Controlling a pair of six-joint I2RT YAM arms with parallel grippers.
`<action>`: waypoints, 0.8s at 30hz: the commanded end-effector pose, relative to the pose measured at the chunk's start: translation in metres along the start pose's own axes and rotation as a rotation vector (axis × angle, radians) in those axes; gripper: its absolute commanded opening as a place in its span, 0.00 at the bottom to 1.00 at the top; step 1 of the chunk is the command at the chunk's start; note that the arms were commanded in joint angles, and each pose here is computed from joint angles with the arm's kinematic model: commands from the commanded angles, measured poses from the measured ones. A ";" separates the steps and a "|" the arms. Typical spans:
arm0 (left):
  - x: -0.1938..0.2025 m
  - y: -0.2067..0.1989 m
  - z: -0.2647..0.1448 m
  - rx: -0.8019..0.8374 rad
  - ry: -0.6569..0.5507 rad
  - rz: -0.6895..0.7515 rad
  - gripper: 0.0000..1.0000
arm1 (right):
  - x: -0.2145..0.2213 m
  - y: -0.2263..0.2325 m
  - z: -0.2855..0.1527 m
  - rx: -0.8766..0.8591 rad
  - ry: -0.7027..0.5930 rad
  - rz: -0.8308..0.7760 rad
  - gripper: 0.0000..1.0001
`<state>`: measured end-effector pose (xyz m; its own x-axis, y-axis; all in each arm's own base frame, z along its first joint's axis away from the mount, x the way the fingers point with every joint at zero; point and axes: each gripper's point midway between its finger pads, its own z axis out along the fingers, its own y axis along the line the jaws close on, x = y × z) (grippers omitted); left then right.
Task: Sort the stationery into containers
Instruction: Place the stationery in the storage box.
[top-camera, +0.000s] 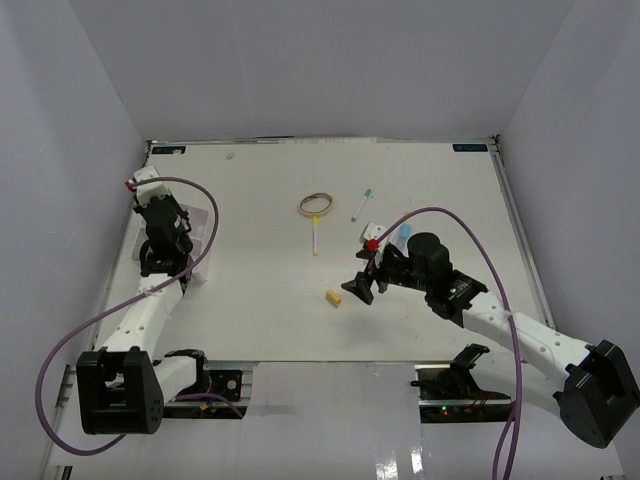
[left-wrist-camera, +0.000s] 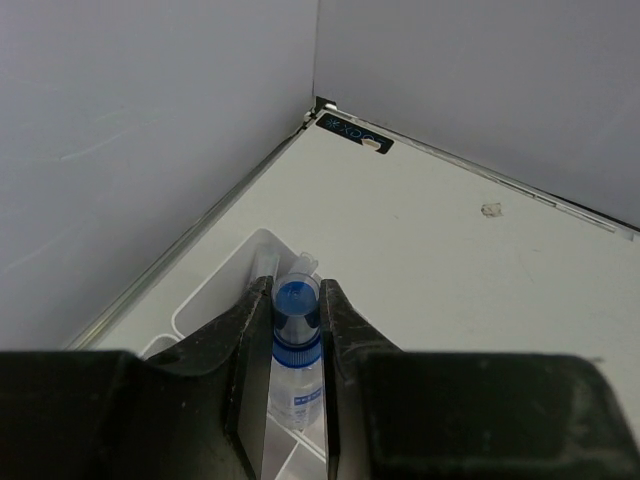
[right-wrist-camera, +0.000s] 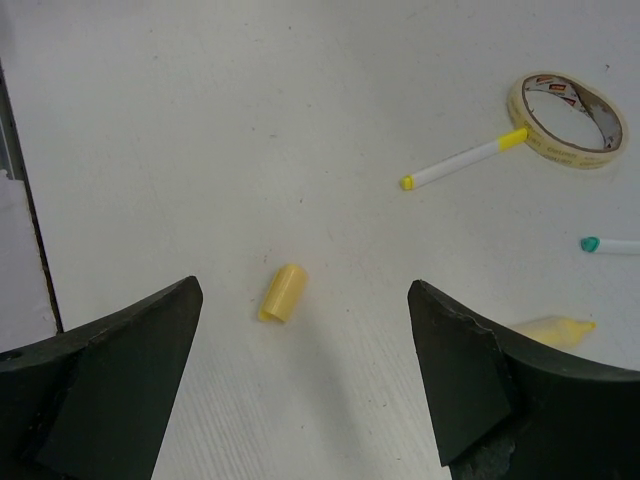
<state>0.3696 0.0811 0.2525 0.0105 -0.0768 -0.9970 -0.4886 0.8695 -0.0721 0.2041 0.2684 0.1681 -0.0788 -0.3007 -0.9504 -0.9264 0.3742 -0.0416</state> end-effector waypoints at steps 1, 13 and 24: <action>-0.018 -0.006 0.008 0.008 -0.090 -0.073 0.00 | -0.014 -0.001 -0.001 0.006 -0.061 -0.022 0.90; 0.038 0.008 0.023 -0.029 -0.049 -0.027 0.05 | -0.008 0.000 0.000 -0.002 -0.046 -0.018 0.90; 0.071 0.006 0.029 -0.031 0.036 -0.006 0.34 | -0.004 -0.004 0.003 0.014 -0.031 -0.009 0.90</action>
<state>0.3902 0.0952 0.1668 -0.0768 -0.0870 -0.9932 -0.5222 0.8522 -0.0343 0.2035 0.2685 0.1639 -0.0805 -0.3019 -0.9499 -0.9276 0.3715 -0.0394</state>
